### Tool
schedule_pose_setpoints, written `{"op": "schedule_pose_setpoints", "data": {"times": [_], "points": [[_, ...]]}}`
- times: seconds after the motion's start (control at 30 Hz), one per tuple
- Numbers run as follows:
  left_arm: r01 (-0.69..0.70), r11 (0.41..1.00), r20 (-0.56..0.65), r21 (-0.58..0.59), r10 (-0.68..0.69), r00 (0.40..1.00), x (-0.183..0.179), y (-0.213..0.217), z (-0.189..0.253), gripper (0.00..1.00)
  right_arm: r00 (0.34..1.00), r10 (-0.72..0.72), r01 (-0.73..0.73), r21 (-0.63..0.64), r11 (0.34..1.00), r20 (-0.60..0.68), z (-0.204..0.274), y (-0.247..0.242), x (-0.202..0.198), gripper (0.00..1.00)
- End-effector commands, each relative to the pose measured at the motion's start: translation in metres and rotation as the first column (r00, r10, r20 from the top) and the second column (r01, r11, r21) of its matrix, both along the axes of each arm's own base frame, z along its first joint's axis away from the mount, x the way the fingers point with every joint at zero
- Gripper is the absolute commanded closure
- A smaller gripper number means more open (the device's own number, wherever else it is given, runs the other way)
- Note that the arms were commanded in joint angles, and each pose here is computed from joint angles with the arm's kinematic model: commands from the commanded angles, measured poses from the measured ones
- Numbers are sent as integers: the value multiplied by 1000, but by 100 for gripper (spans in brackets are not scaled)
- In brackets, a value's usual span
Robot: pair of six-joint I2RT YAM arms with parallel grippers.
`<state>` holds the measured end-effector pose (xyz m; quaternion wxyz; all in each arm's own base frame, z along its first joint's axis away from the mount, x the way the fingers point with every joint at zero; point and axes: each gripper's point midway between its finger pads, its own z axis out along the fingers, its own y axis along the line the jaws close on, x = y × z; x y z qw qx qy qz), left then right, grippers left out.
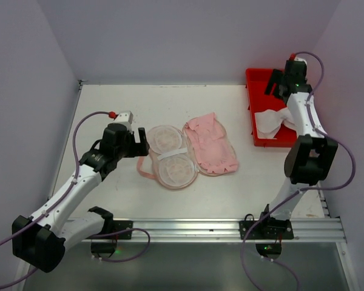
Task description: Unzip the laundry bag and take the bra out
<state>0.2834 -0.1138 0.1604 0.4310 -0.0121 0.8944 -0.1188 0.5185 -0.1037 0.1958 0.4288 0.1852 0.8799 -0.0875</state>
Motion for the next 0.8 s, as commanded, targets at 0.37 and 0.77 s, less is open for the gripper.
{"op": "schedule_pose_setpoints", "data": {"times": [0.37, 0.77], "points": [[18, 972, -100, -235, -42, 994, 26, -55, -20, 7, 847, 528, -506, 211, 836, -60, -54, 306, -132, 12], [-101, 984, -142, -147, 80, 987, 22, -31, -51, 7, 579, 785, -661, 437, 610, -220, -143, 474, -252, 12]]}}
